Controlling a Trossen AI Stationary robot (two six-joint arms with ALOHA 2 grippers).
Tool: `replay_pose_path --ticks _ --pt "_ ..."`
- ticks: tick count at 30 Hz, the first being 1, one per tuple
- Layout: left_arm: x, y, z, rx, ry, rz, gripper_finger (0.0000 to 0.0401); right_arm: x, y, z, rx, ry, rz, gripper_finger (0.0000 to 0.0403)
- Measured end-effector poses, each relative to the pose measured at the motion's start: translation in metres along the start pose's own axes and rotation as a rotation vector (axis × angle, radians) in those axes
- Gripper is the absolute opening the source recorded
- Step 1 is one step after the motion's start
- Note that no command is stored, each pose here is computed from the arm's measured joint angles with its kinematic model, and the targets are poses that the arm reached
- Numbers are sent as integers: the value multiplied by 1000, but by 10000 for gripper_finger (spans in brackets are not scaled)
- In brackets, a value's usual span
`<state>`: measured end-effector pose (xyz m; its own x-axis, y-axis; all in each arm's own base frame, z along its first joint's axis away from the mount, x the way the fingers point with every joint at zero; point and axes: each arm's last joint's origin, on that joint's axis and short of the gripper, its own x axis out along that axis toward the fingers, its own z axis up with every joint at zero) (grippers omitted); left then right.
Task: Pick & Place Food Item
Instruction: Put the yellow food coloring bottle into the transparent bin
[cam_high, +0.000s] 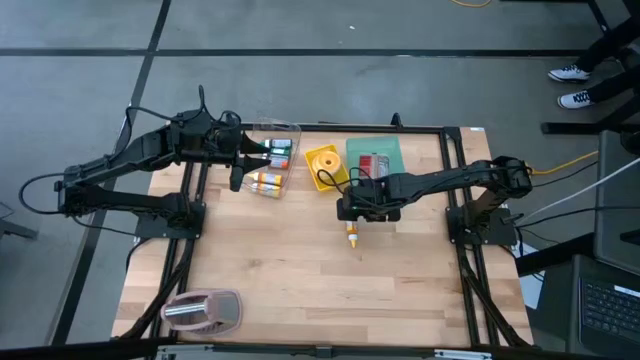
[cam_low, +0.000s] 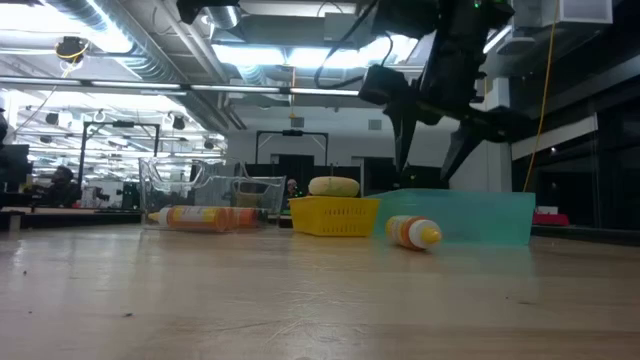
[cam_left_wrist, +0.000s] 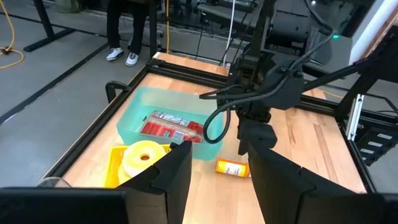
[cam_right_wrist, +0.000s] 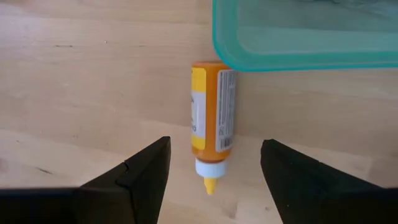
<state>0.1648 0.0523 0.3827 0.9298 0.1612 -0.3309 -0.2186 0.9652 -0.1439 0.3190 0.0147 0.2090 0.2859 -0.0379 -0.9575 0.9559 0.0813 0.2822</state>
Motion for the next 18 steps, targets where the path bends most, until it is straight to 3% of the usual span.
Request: replay_pose_path --ticks 9,18 --pt "0 0 -1 -8 14 5 152 20 -4 1 21 0 -5 247" --pt "0 0 -1 -31 14 5 152 61 9 5 -13 49 37 247"
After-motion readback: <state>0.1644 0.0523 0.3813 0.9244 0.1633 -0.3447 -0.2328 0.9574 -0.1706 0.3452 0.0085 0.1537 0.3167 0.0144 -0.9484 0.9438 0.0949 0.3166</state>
